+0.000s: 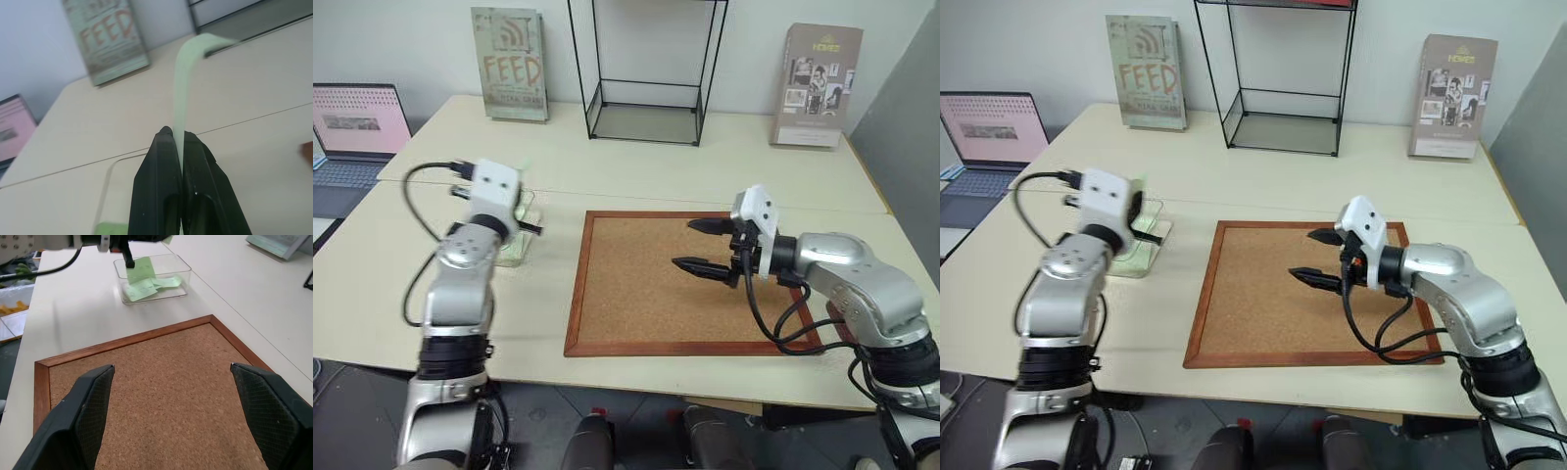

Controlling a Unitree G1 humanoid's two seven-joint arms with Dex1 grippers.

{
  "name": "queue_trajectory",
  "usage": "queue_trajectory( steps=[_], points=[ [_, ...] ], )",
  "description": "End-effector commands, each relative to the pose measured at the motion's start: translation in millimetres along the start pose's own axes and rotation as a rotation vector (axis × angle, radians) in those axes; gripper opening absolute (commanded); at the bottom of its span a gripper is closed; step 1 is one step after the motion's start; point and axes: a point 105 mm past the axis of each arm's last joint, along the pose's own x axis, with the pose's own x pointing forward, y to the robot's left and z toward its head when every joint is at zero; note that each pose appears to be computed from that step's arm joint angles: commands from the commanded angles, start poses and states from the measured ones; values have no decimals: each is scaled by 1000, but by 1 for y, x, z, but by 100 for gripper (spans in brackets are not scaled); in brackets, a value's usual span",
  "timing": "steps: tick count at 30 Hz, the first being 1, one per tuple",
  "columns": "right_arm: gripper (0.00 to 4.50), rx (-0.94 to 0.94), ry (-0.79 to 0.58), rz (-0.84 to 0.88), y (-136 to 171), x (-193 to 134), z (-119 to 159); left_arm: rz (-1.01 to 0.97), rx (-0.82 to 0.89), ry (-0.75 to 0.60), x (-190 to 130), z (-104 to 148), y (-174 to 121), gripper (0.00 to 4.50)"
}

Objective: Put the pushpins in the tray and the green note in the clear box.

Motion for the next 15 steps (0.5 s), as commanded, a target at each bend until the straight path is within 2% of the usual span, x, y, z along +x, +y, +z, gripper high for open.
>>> queue_trajectory(
  steps=[1, 7, 15],
  points=[
    [400, -51, -38, 34, 4, 5, 16, 31, -119, 48, 4, -11, 8, 0],
    [400, -62, -43, 55, 9, 11, 21, 9, -183, 109, 12, -23, 1, 0],
    [405, -69, -55, 48, 9, 11, 25, 5, -195, 95, 15, -12, -3, 140]
  ],
)
